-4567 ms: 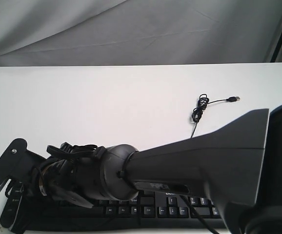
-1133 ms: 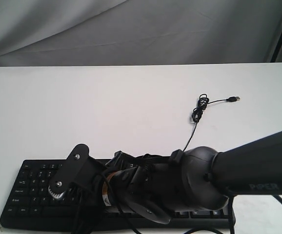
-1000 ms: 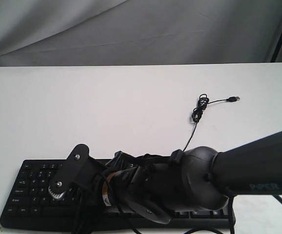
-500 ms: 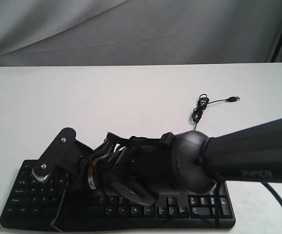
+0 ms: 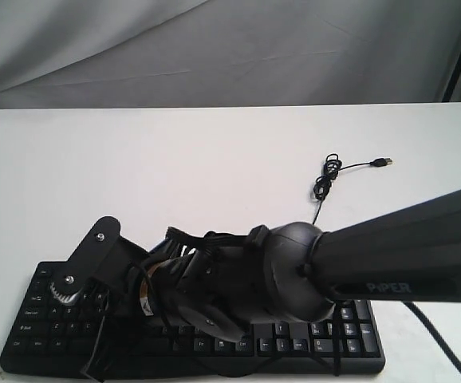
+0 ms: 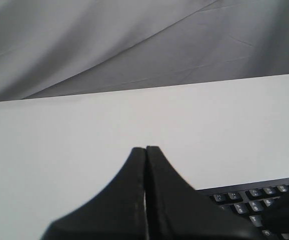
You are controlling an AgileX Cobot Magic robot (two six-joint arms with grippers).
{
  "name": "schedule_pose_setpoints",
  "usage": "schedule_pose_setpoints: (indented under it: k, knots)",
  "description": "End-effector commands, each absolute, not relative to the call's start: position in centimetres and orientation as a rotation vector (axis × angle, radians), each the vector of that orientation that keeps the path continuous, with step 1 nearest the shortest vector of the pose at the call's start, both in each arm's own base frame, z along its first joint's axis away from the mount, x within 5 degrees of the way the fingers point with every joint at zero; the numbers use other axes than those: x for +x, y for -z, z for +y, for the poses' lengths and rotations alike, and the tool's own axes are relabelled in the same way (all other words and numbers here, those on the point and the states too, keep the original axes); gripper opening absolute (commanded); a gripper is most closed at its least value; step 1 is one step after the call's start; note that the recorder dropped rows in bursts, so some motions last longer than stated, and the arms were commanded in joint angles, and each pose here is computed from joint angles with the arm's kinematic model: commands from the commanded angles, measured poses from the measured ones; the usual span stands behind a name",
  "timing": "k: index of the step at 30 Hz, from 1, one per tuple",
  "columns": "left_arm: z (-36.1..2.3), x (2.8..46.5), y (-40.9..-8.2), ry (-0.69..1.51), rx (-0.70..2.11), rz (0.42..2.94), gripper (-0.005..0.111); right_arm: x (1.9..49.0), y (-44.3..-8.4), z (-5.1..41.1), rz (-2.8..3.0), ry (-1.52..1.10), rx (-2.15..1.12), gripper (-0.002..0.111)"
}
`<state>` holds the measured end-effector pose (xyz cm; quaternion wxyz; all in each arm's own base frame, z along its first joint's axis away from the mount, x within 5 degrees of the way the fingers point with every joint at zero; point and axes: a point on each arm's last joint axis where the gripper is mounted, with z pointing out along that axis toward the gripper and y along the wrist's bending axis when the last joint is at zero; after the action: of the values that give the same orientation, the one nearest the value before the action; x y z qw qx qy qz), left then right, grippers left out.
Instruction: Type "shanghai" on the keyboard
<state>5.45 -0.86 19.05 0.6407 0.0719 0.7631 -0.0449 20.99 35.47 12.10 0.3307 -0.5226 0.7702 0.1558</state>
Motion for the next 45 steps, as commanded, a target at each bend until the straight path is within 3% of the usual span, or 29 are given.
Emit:
schedule_pose_setpoints:
  k: [1,17,25,45]
  knots:
    - [-0.9,5.4,-19.0,0.107,0.165,1.738,0.000,21.2,-12.1,35.7,1.991,-0.418,-1.358,0.000]
    - [-0.9,5.4,-19.0,0.107,0.165,1.738,0.000,21.2,-10.9,35.7,2.017,-0.411,-1.365,0.000]
    - [-0.9,5.4,-19.0,0.107,0.165,1.738,0.000,20.9,-12.9,35.3,2.004,-0.411,-1.359,0.000]
    - [-0.9,5.4,-19.0,0.107,0.165,1.738,0.000,21.0,-12.0,33.5,2.016,-0.419,-1.318,0.000]
